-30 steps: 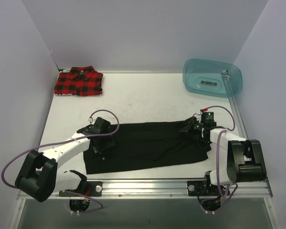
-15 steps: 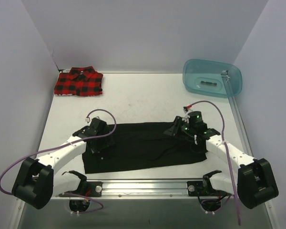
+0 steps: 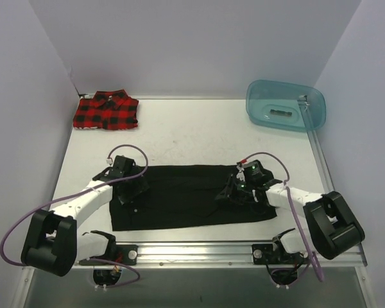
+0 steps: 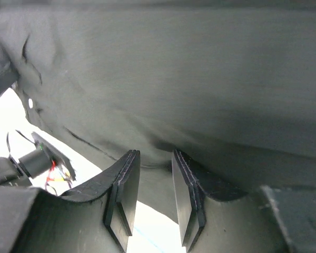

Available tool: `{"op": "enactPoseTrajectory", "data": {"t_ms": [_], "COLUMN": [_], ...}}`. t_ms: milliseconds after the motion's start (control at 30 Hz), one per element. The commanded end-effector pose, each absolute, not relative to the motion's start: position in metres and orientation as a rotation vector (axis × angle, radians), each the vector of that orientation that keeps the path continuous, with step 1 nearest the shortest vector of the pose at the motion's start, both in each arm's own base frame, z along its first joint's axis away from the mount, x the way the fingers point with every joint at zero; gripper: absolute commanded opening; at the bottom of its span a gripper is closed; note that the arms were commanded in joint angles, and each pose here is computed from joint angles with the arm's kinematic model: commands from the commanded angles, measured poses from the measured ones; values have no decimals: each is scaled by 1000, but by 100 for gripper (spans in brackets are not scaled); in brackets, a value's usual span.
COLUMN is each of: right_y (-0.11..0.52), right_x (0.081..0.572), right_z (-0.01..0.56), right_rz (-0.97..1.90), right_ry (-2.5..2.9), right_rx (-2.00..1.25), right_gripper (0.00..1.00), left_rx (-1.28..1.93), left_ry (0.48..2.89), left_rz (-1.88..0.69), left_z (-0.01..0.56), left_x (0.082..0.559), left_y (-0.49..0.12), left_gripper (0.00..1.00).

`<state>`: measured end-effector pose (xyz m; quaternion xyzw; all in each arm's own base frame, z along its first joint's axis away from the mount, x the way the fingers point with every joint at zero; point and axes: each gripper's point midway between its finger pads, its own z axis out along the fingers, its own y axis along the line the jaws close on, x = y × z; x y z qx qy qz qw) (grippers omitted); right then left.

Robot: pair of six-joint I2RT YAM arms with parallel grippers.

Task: Fold and stack the long sleeve shirts
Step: Fold the shirt

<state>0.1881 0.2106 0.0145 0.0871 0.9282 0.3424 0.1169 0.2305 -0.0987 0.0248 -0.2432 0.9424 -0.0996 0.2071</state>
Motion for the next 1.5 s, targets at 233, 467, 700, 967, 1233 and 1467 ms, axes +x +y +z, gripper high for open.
{"op": "enactPoseTrajectory", "data": {"t_ms": [233, 467, 700, 967, 1233, 1467], "right_y": [113, 91, 98, 114, 154, 175], "right_x": [190, 192, 199, 287, 402, 428], "right_z": [49, 53, 29, 26, 53, 132], "right_rz": [520, 329, 202, 138, 176, 392], "right_ry": [2667, 2663, 2739, 2716, 2656, 2470], "right_rx": [297, 363, 343, 236, 32, 37], "right_gripper": [36, 36, 30, 25, 27, 31], "left_rx": [-650, -451, -562, -1072, -1200, -842], "left_ry": [2554, 2473, 2631, 2599, 2442, 2285], "left_rz": [-392, -376, -332, -434, -551, -595], "left_z": [62, 120, 67, 21, 46, 127], "left_x": [243, 294, 326, 305, 239, 263], "left_y": [-96, -102, -112, -63, -43, -51], "left_gripper": [92, 91, 74, 67, 74, 88]}}
